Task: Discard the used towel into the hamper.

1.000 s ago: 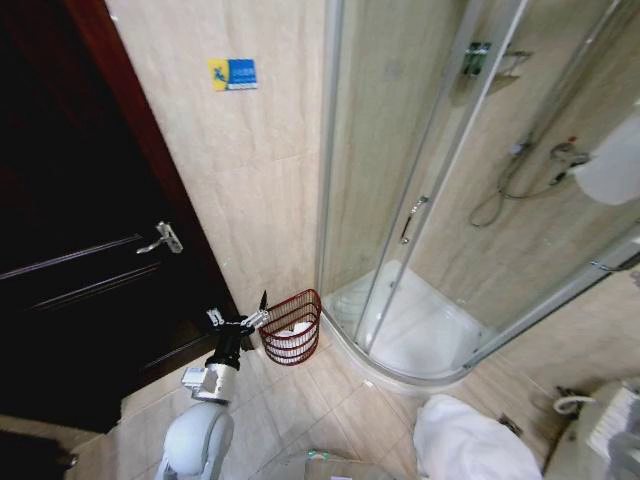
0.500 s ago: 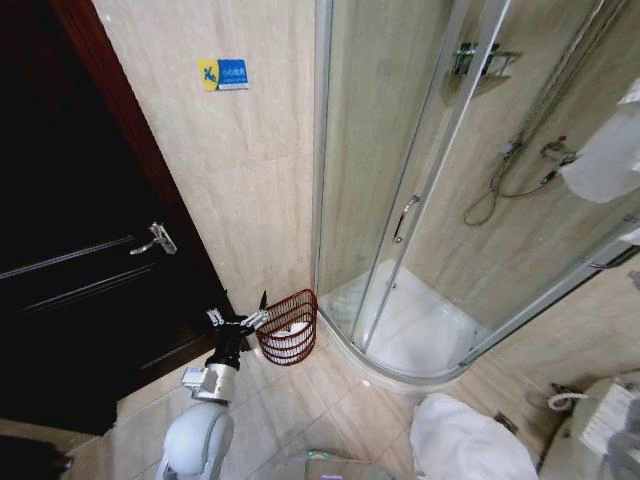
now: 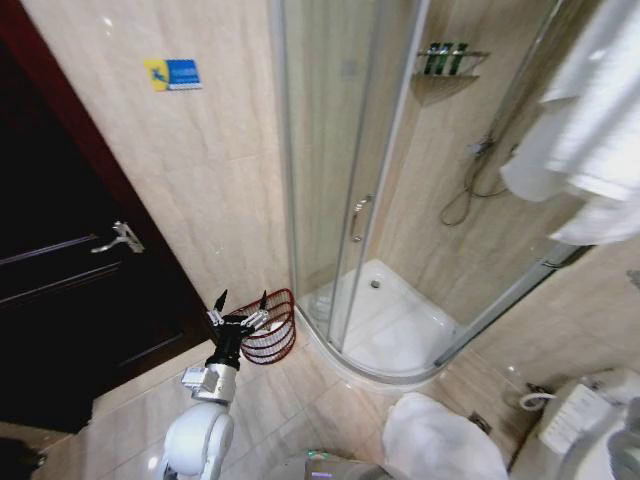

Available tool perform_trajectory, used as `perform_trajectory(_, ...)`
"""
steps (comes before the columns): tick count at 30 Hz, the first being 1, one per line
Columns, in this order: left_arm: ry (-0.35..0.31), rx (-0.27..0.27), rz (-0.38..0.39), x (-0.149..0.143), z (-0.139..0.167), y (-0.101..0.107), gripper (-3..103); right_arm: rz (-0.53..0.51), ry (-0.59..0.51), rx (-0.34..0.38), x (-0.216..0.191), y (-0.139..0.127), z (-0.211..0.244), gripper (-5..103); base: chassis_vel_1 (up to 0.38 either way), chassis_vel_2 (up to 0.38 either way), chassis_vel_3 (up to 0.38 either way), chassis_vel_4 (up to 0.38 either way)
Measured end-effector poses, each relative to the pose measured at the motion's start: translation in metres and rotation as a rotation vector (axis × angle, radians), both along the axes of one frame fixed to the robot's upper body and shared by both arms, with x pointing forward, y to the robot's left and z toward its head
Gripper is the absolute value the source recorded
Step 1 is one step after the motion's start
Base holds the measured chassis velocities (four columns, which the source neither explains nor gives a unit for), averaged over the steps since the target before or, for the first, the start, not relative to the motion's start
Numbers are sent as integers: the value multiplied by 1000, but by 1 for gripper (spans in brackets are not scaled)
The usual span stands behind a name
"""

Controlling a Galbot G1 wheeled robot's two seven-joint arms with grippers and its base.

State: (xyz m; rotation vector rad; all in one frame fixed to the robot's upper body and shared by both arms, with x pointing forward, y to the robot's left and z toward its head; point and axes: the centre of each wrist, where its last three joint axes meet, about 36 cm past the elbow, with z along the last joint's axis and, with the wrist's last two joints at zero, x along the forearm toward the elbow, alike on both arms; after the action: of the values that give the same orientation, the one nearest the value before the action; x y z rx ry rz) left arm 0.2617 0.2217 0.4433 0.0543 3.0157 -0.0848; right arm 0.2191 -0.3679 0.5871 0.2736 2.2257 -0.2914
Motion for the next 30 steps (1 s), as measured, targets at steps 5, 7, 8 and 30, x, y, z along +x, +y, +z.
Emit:
perform_trajectory(5,0,0,-1,0,0,0,100,31,-43,-27,5,-2,9,100,-155,-169,163,87)
perform_trajectory(7,0,0,-1,0,0,0,100,45,-58,-41,7,-4,14,100,-26,-51,85,27)
perform_trajectory(8,0,0,-1,0,0,0,100,56,-76,-56,9,-7,21,100,53,31,-32,34)
perform_trajectory(30,0,1,0,0,0,0,100,137,-147,-91,33,-31,111,100,30,35,4,4)
